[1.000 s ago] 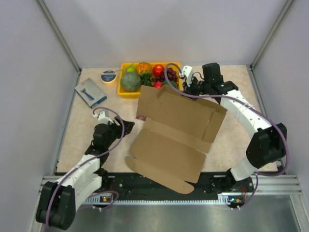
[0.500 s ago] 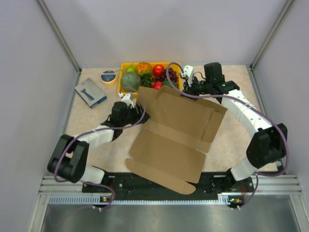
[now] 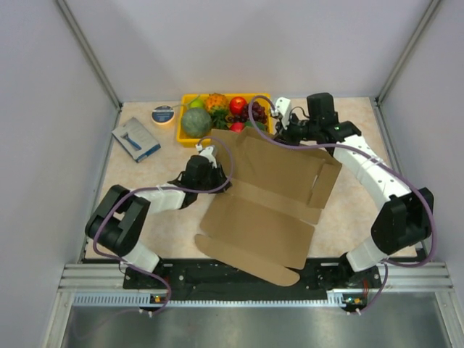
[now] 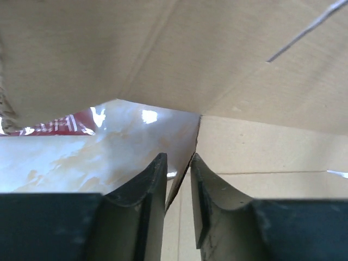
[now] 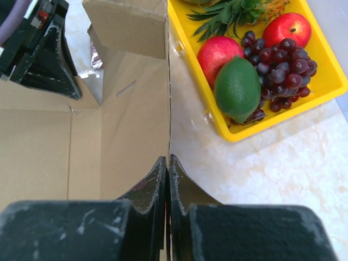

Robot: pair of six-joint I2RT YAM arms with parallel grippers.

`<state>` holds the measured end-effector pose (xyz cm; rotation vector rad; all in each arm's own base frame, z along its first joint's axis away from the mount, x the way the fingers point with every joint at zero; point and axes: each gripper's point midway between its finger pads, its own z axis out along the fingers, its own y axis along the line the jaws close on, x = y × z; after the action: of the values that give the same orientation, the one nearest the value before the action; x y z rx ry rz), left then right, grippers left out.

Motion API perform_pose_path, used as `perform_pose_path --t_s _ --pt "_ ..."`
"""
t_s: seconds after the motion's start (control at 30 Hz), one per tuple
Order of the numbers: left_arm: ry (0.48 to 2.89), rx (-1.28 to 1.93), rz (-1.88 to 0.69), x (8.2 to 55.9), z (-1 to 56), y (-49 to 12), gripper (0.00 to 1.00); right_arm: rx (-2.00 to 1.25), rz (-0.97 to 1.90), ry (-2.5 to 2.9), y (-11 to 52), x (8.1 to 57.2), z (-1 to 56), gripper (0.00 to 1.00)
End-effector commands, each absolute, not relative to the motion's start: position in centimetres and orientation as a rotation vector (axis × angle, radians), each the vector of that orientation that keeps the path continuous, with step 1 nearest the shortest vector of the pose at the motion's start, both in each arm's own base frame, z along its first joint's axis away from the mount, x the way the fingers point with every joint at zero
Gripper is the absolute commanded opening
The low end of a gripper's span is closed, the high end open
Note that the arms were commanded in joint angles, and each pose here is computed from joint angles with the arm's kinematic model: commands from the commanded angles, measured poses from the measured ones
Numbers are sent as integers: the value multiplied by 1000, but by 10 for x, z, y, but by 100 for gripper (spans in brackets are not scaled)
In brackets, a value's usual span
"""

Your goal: Fold the paper box

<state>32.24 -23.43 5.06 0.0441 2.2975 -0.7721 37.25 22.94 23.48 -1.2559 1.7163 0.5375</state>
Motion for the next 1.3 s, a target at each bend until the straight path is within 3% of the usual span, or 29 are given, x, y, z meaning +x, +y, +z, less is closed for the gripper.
perform_pose_path --t_s 0.0,0.17,0.3,0.53,0.6,0.8,1.13,1.27 --pt "2190 20 -790 343 79 -252 23 -1262 390 1580 234 377 281 0" --pt "2152 -45 -822 360 90 -264 14 -1245 217 1548 234 379 274 0" --pt "2140 -99 -852 367 85 -270 14 -1241 179 1489 236 363 266 0" --pt "2100 -87 -975 351 79 -277 28 -1225 37 1433 239 345 250 0" --pt "2070 -58 -998 343 87 -276 40 -1214 9 1417 237 342 248 0" --pt "1966 17 -964 317 114 -256 60 -1231 -45 1371 240 332 245 0" --pt "1819 26 -838 299 172 -218 62 -1234 -117 1375 238 332 235 0" --pt "1737 106 -753 313 224 -215 74 -1244 -113 1365 241 333 241 0"
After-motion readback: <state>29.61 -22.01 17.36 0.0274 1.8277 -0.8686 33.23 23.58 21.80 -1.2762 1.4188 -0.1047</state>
